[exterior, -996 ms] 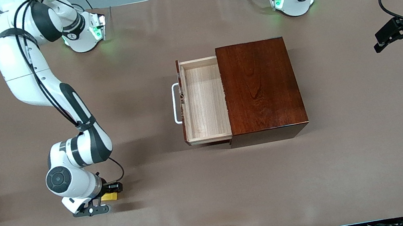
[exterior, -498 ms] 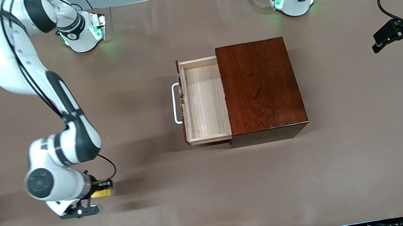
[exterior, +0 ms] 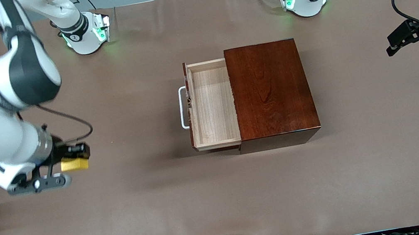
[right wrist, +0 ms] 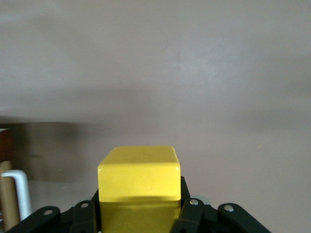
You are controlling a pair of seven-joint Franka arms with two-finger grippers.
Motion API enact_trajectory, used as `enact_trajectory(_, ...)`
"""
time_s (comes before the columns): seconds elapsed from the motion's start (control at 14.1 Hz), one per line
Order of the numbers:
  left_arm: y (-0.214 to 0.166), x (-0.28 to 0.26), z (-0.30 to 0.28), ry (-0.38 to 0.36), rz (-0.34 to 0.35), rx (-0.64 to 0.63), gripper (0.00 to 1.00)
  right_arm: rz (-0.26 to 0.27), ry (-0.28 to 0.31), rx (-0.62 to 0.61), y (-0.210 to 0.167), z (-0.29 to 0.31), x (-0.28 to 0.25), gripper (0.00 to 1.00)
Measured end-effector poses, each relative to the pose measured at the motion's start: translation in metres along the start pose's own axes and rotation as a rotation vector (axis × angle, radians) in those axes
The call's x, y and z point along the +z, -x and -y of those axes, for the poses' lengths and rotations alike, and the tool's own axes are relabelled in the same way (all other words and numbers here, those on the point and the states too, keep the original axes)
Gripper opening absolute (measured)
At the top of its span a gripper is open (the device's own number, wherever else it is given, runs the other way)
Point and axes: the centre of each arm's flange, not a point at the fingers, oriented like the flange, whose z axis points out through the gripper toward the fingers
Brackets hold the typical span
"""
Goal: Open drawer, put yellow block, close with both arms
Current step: 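Carry the yellow cube over the open drawer and lower it inside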
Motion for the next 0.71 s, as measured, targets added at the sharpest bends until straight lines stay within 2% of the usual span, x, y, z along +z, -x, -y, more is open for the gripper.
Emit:
enact_trajectory(0.14,-0.001,0.001,0.002,0.000,0.003,-0.004,1.00,-0.001,0.005,0.071,0.026,0.072,0.005,0.56)
enact_trajectory(0.28,-0.002,0.003,0.003,0.000,0.006,-0.006,1.00,-0.041,-0.011,0.132,0.060,0.156,0.011,0.56)
enact_trajectory(0.43,-0.002,0.004,0.003,0.000,0.009,-0.007,1.00,-0.080,-0.041,0.144,0.090,0.223,0.022,0.56)
enact_trajectory(0.71,-0.003,0.005,0.006,0.000,0.010,-0.012,1.00,-0.115,-0.083,0.169,0.110,0.298,0.070,0.56)
